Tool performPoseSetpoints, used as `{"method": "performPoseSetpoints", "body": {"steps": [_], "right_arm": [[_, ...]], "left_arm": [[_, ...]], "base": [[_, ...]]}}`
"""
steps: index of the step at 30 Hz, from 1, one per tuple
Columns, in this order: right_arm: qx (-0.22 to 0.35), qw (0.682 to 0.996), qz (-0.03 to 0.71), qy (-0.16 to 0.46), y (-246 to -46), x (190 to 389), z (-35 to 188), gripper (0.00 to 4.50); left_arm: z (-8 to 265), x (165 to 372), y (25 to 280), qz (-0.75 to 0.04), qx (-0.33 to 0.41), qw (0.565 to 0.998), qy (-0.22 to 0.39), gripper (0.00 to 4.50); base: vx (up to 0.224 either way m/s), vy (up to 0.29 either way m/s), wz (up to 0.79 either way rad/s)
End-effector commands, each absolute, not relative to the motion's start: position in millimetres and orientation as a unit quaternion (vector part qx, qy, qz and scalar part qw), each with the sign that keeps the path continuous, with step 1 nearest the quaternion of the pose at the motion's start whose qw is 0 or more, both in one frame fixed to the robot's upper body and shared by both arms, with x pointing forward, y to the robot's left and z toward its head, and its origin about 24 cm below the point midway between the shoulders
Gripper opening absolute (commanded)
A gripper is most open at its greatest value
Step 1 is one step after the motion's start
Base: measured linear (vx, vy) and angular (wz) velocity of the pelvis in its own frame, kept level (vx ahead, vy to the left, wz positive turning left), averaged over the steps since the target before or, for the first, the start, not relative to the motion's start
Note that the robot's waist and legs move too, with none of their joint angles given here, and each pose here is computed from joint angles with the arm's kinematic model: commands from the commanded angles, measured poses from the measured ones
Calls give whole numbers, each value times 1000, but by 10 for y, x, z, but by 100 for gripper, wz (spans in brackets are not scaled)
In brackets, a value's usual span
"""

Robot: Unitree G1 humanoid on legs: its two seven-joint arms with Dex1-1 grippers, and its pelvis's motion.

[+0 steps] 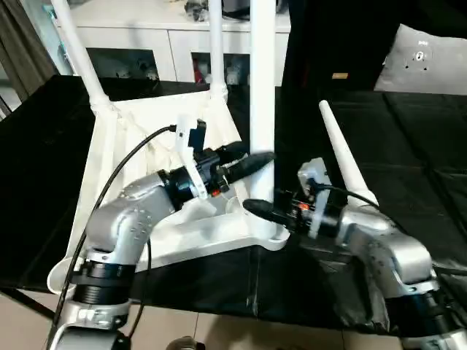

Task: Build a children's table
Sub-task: Pick table leg

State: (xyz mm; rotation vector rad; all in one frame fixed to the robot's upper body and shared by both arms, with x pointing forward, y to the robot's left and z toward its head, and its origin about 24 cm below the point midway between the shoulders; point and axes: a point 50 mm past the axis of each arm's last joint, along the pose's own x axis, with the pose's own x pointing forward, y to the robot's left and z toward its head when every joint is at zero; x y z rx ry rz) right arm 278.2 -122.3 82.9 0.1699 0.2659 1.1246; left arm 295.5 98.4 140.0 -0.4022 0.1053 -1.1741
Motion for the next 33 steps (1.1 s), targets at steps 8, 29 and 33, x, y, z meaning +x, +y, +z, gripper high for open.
{"method": "performPoseSetpoints", "body": {"steps": [8, 29, 33], "right_arm": [[110, 751, 643, 97, -1269, 2613, 1120, 188], [114, 709, 687, 113, -1318, 2549, 1180, 188], [113, 708, 688, 114, -1316, 2556, 1182, 188]], "left_arm": [[1601, 2864, 1029, -625, -266, 733, 34, 428], [1624, 2799, 1011, -671, -258, 695, 22, 296], [1580, 2792, 998, -673, -238, 700, 30, 265]], "base": [[0, 0, 0], [0, 0, 0], [0, 0, 0]]}}
